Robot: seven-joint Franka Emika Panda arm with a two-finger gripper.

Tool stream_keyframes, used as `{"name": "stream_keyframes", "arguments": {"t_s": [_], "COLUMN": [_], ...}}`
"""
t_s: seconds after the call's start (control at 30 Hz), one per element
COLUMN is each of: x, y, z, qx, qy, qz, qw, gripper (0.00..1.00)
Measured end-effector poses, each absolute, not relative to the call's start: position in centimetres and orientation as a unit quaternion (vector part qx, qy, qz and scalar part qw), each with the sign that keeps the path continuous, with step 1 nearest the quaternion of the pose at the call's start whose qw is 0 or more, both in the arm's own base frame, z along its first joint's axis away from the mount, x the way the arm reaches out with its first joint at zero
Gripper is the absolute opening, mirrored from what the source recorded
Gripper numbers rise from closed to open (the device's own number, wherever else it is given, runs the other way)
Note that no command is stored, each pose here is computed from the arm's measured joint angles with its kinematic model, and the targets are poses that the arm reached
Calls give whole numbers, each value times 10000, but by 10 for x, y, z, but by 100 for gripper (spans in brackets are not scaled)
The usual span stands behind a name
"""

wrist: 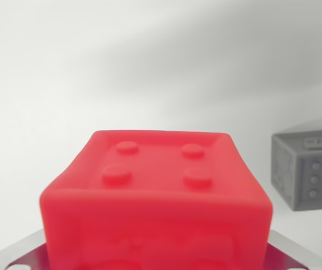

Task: Destack cube

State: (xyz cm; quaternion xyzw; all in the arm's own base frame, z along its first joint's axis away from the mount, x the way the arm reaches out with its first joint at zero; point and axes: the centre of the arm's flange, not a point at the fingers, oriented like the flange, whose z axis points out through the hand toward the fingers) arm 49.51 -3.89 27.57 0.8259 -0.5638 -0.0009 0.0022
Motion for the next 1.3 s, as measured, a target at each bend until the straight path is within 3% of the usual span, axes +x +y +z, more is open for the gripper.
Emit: {"name": "stream_keyframes", "arguments": {"t_s": [1.3], "x": [541], "y": [19], "z": [254], "qx": [8135], "qy": [-5816], "qz": [-7], "qw": [5], "gripper": [0]}}
